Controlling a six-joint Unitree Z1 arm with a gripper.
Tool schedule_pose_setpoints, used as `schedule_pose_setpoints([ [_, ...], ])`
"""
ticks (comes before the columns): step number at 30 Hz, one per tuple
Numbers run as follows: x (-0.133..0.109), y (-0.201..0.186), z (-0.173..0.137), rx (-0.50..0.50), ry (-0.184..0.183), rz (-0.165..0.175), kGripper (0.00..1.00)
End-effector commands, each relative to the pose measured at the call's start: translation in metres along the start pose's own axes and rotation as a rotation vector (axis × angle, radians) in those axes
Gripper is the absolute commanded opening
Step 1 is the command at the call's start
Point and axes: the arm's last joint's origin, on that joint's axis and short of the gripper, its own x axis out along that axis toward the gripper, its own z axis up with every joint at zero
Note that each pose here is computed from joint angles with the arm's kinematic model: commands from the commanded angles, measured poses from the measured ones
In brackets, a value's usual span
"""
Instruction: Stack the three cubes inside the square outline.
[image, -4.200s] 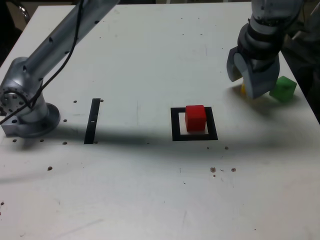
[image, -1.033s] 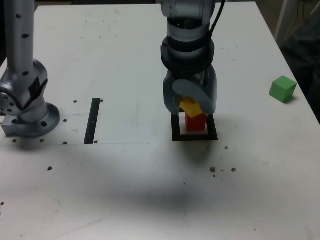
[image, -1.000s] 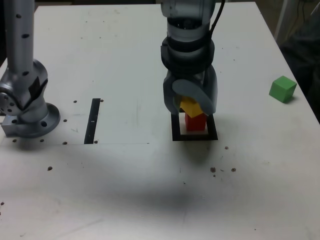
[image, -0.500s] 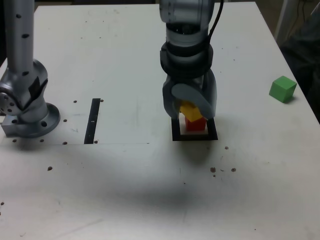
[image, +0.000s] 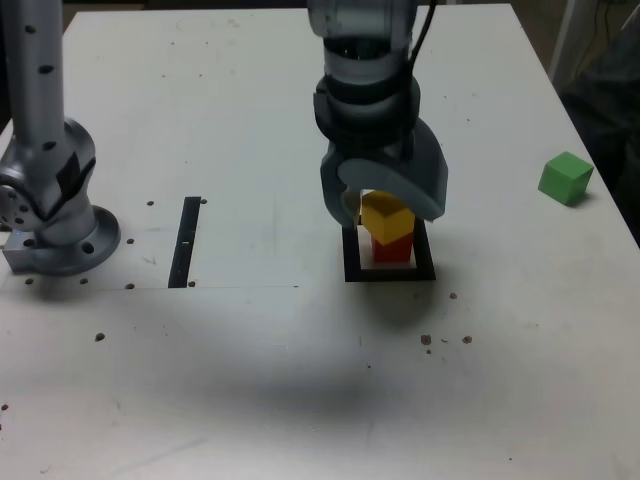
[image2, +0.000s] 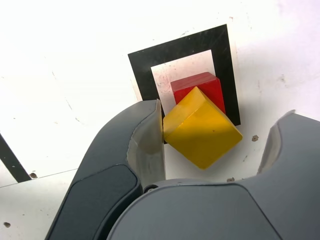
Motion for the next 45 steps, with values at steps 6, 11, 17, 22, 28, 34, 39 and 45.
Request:
schedule_pose_setpoints([
  [6,-0.032,0.010,0.002,0.054,0.005,0.010,0.99],
  [11,-0.053,0.022,0.016,0.146,0.008,0.009,1.00],
  [17,-0.068,0.046,0.043,0.261,-0.005,0.008,1.00],
  [22,-0.073,0.063,0.065,0.333,-0.039,0.019,1.00],
  [28,-0.072,0.077,0.090,0.413,-0.066,0.043,1.00],
  [34,-0.051,0.095,0.113,0.459,-0.045,0.058,0.99],
  [39,-0.030,0.108,0.135,0.493,-0.036,0.056,0.99],
  [45,0.002,0.121,0.158,0.524,-0.033,0.042,0.99],
])
